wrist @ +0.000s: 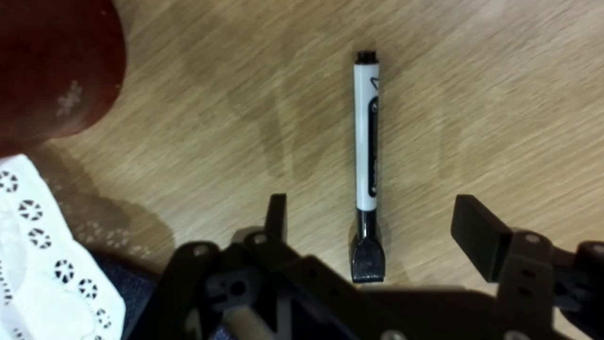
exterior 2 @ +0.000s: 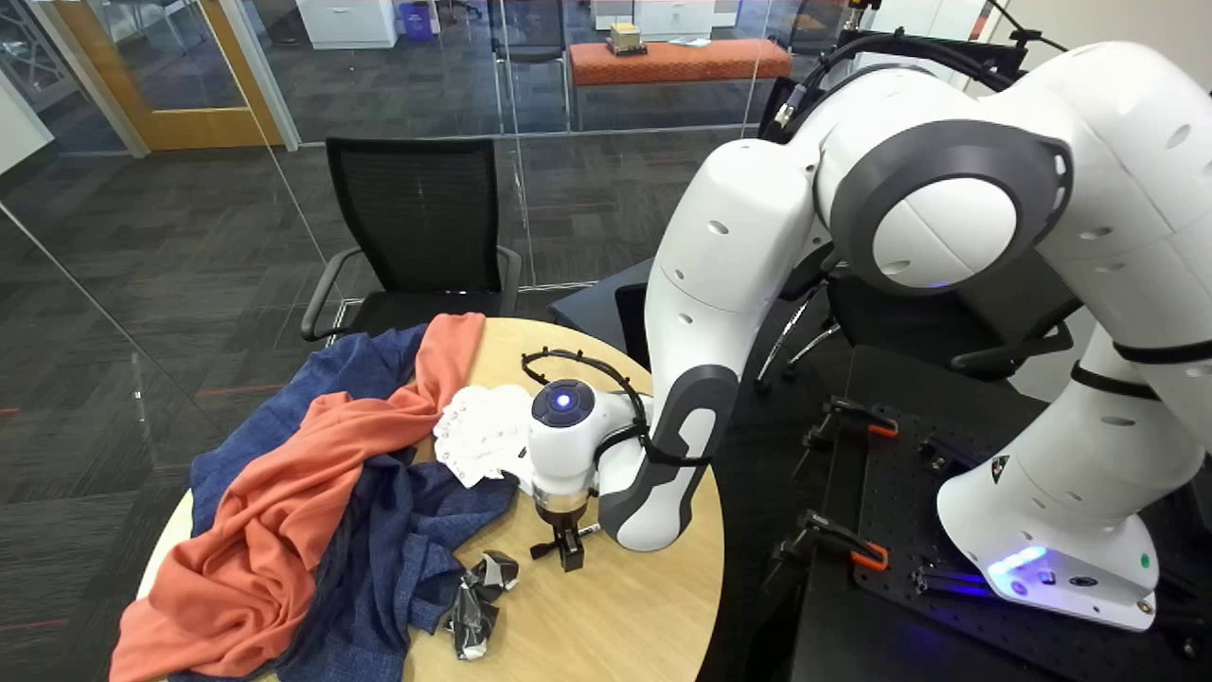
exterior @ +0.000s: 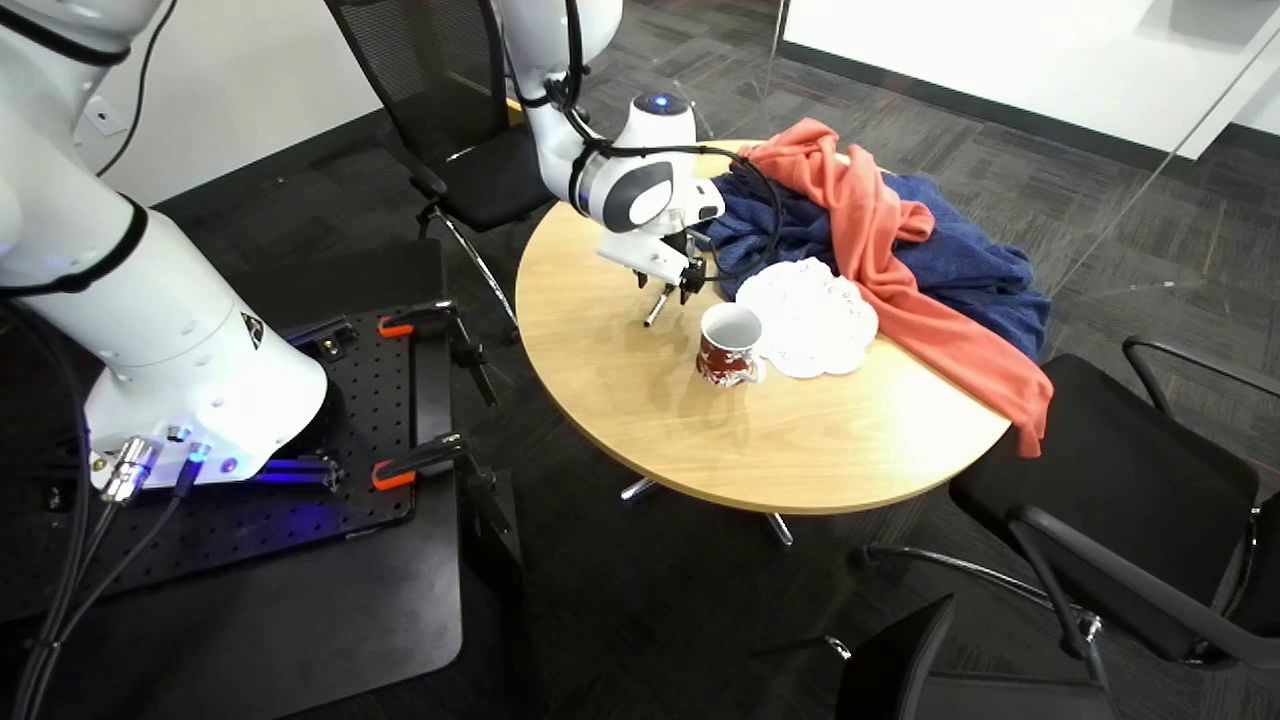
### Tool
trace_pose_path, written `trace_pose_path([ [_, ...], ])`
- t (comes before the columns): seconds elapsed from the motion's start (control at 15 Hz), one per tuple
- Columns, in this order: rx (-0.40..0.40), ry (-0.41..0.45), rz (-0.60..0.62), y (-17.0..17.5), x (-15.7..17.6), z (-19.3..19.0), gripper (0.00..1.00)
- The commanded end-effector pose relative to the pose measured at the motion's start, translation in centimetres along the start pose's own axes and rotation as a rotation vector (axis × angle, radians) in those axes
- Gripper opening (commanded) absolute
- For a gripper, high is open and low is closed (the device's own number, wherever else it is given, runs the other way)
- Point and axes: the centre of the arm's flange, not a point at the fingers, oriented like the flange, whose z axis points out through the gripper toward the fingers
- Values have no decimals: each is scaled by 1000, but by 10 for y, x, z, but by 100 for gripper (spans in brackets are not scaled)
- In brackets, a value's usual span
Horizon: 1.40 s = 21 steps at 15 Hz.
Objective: Pick up the small brush from the mug cup and put it on the table. Pick up the mug cup and slightly move it to the right. Pick up the small brush from the table and put it in the mug cup.
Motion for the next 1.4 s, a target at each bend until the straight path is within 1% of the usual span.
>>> trace_pose_path([
  [0.0, 17, -9, -29, 6, 6, 2, 56],
  [0.13, 20, -7, -31, 7, 6, 3, 41],
  [0.27, 20, -7, -27, 7, 6, 3, 27],
  [0.47, 6, -8, -1, 9, 6, 1, 3],
  [0.53, 0, -9, 11, 10, 6, -2, 0],
  [0.6, -7, -9, 22, 11, 5, -7, 0],
  [0.73, -26, -9, 58, 13, 3, -21, 3],
  [0.87, -55, -4, 100, 17, 3, -42, 3],
  [1.2, -124, 54, 180, 22, 12, -102, 3],
  [1.33, -140, 76, 208, 23, 16, -126, 3],
])
